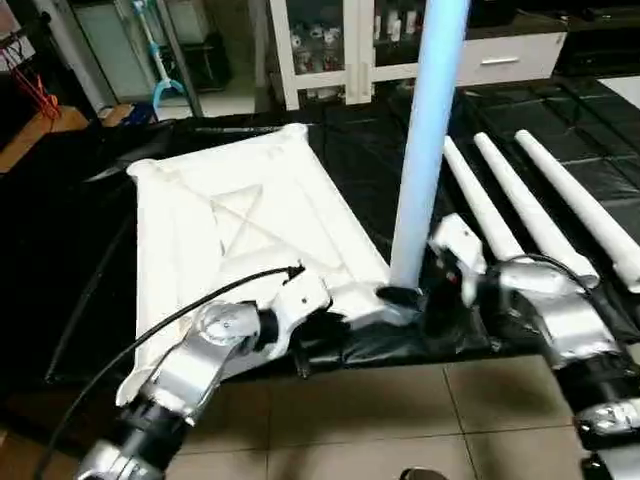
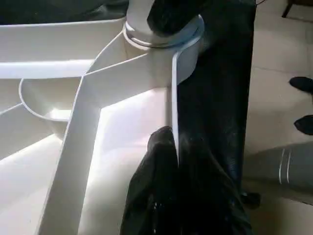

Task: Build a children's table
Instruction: Rotate leg to tighten

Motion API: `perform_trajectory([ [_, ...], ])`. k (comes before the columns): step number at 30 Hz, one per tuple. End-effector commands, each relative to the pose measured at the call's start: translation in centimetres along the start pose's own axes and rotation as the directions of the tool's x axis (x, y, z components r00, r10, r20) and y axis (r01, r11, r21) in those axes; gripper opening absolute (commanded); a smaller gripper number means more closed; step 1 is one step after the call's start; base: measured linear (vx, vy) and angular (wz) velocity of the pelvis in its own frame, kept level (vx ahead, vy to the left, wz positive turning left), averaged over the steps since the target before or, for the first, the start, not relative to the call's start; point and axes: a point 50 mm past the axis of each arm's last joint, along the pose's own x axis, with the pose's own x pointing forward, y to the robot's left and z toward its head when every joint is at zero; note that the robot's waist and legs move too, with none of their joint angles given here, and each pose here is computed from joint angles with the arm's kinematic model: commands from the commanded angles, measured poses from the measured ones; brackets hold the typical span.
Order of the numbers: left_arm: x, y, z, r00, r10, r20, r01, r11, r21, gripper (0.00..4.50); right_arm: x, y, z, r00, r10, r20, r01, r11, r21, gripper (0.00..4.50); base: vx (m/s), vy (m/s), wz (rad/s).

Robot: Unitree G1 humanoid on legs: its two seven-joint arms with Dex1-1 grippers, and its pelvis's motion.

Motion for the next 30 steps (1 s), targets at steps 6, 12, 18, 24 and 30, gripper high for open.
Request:
perform_trajectory([
  [6,0.24,-0.62,-0.58,0.999,-0.043,-0.034,0.042,0.999,-0.021,0.0,-0.03,-0.65,0.51,0.999,-0.02,0.045,0.019,1.0,0.017,4.4,0.0,0.0,0.0],
  [12,0.03,-0.68,-0.62,0.998,-0.05,-0.036,0.05,0.998,-0.025,0.0,0.27,-0.38,0.79,0.995,0.038,0.091,-0.043,0.998,0.051,3.97,0.0,0.0,0.0],
  [18,-0.08,-0.76,-0.69,0.998,-0.054,-0.038,0.053,0.998,-0.032,0.0,0.37,-0.28,0.67,0.993,0.071,0.094,-0.078,0.994,0.077,3.39,0.0,0.0,0.0],
  [24,-0.01,-0.99,-0.79,0.997,-0.061,-0.038,0.06,0.997,-0.039,0.0,0.31,-0.32,0.6,0.992,0.074,0.101,-0.084,0.992,0.095,2.98,0.0,0.0,0.0],
  [30,0.08,-1.01,-0.86,0.998,-0.052,-0.043,0.05,0.998,-0.047,0.0,0.49,-0.39,-0.02,0.998,0.032,0.056,-0.038,0.994,0.102,2.53,0.0,0.0,0.0],
])
